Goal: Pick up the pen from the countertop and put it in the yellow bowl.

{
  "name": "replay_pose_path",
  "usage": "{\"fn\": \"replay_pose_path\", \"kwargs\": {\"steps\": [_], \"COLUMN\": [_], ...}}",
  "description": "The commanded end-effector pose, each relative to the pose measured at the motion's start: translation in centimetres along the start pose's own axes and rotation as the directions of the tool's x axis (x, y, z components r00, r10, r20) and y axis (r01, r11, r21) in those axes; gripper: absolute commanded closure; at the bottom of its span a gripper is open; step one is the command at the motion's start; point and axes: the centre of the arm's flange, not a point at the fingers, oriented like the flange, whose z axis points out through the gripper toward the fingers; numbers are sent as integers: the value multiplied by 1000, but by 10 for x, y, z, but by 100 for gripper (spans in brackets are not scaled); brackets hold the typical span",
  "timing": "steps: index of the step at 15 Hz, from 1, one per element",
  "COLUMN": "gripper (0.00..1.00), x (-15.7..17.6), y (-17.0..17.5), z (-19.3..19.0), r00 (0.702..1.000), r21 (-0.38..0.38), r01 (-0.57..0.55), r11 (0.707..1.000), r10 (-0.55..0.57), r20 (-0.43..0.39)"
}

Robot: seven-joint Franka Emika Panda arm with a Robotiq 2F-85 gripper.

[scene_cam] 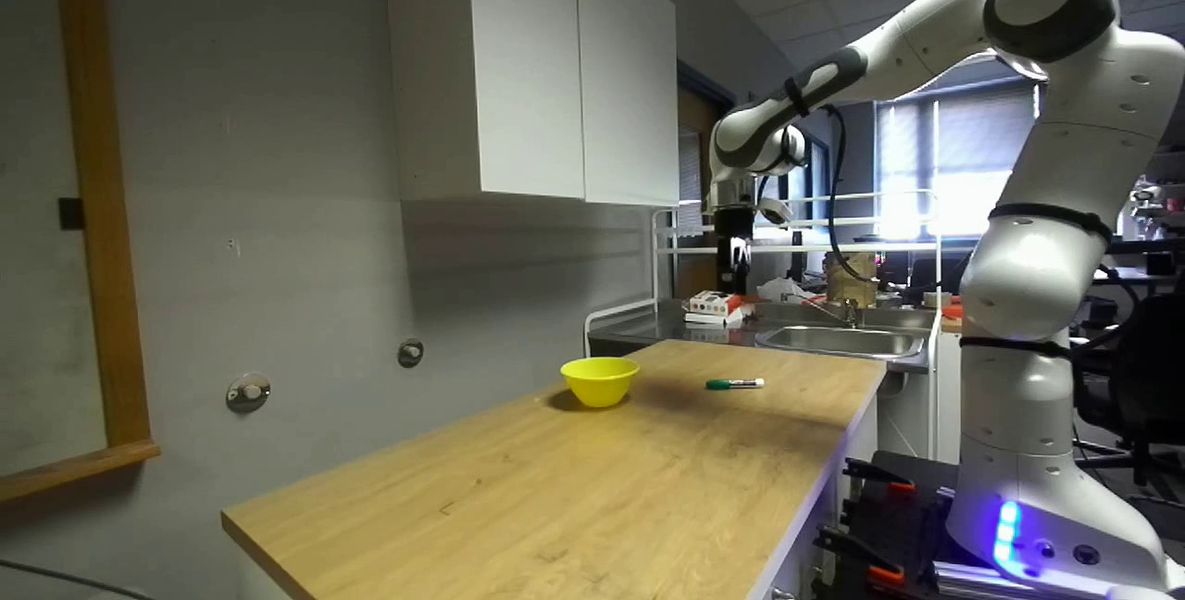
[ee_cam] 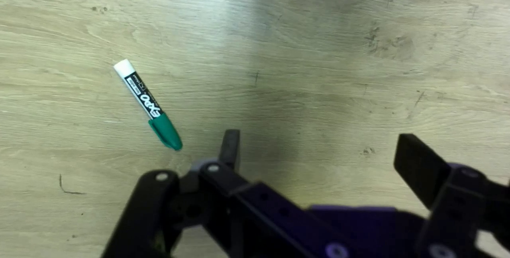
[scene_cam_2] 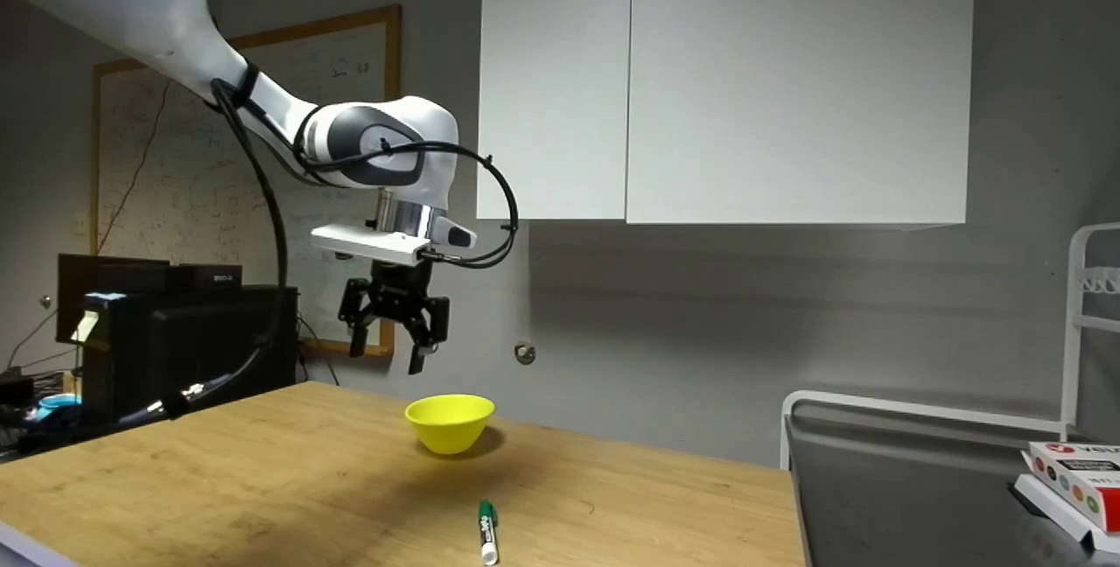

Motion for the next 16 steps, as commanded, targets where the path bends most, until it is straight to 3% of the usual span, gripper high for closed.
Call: {"fn": "replay_pose_path", "kwargs": {"steps": [1, 9, 16], "gripper": [0, 0, 0], "x": [42, 102, 127], "y": [31, 98, 150], "z": [29, 91, 128], "r00": [995, 971, 962], "r21": [-17, -16, 26], "r01": [48, 80, 163], "r11": [999, 997, 986], "r10": [-46, -74, -164], "r20": [91, 228, 218]}}
